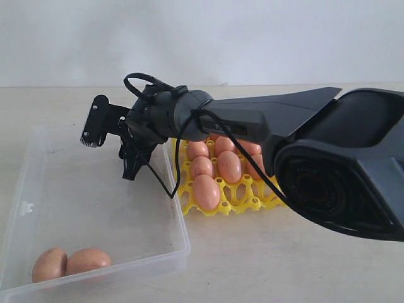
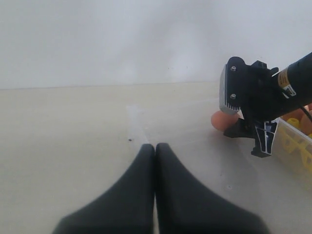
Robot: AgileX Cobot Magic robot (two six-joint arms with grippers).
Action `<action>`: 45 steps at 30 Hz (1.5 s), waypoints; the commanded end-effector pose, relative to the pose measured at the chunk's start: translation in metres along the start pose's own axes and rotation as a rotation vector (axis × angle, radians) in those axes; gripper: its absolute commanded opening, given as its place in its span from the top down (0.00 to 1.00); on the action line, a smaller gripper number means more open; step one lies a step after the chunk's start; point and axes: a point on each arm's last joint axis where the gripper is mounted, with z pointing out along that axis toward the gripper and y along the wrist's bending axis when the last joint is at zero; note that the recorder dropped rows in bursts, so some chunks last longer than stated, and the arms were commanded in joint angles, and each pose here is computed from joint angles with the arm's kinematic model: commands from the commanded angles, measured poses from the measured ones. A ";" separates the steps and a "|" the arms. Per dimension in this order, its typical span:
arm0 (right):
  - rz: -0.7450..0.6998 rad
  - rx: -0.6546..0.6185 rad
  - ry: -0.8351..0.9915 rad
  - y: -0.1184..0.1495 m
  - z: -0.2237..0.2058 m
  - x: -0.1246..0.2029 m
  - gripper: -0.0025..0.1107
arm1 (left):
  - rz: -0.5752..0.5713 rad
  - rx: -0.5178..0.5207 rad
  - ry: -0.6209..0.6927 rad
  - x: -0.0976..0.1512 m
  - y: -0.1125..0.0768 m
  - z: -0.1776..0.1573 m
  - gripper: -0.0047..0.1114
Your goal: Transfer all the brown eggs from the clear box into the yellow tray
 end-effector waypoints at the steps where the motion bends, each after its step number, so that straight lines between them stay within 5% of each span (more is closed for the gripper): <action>1: 0.010 0.001 -0.009 -0.002 0.001 0.001 0.46 | -0.004 0.005 -0.007 -0.001 0.000 0.000 1.00; 28: 0.008 -0.021 -0.032 0.010 0.015 0.005 0.46 | -0.004 0.005 -0.007 -0.001 0.000 0.000 1.00; 30: 0.008 -0.020 -0.034 0.010 0.015 0.005 0.51 | -0.004 0.005 -0.007 -0.001 0.000 0.000 1.00; 36: 0.056 -0.033 -0.033 0.010 0.014 0.005 0.97 | -0.004 0.005 -0.007 -0.001 0.000 0.000 1.00; 45: 0.570 -0.016 0.139 -0.014 -0.034 -0.001 0.97 | -0.004 0.005 -0.007 -0.001 0.000 0.000 1.00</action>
